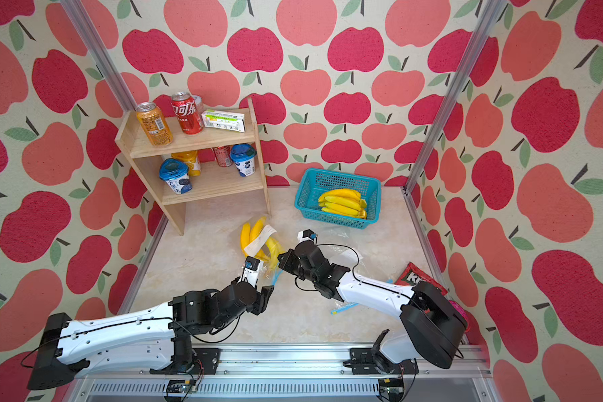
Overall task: Open the zip-top bag and take out the banana
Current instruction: Open the zipper of the food storage bag at the center of the board.
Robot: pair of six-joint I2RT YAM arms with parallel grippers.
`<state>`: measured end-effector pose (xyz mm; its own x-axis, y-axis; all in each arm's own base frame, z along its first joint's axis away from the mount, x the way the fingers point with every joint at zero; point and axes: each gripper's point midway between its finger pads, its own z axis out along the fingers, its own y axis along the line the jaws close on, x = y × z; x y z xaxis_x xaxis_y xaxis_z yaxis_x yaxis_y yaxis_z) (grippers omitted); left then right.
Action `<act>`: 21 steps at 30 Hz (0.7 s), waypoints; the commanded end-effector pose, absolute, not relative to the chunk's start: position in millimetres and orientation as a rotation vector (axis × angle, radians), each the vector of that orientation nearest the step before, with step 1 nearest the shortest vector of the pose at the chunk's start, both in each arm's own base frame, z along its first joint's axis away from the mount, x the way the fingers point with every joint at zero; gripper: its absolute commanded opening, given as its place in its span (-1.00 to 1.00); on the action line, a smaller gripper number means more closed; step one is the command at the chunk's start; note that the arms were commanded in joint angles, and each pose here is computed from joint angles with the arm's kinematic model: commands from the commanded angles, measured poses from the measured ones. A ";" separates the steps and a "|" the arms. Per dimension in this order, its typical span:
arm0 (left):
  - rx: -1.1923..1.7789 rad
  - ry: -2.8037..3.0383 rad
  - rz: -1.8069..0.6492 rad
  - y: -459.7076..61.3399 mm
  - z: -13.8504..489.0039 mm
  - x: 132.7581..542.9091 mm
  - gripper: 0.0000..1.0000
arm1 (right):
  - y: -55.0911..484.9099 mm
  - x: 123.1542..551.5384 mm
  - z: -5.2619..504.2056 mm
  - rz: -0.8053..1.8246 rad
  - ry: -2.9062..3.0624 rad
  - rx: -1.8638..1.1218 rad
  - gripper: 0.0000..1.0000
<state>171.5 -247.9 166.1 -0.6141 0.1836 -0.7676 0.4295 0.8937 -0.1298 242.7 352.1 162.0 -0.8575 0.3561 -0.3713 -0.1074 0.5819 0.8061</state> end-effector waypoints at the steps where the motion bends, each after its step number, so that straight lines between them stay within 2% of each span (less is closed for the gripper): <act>1: 0.378 2.272 -0.220 -243.4 154.2 179.3 0.20 | 353.4 242.6 176.9 1.246 2.261 0.257 -1.00; 9: 0.273 2.258 -0.153 -236.0 136.3 184.0 0.13 | 357.1 236.7 174.1 1.281 2.257 0.296 -1.00; 21: 0.351 2.267 0.005 -254.9 118.0 191.5 0.09 | 358.2 239.3 185.6 1.306 2.229 0.340 -1.00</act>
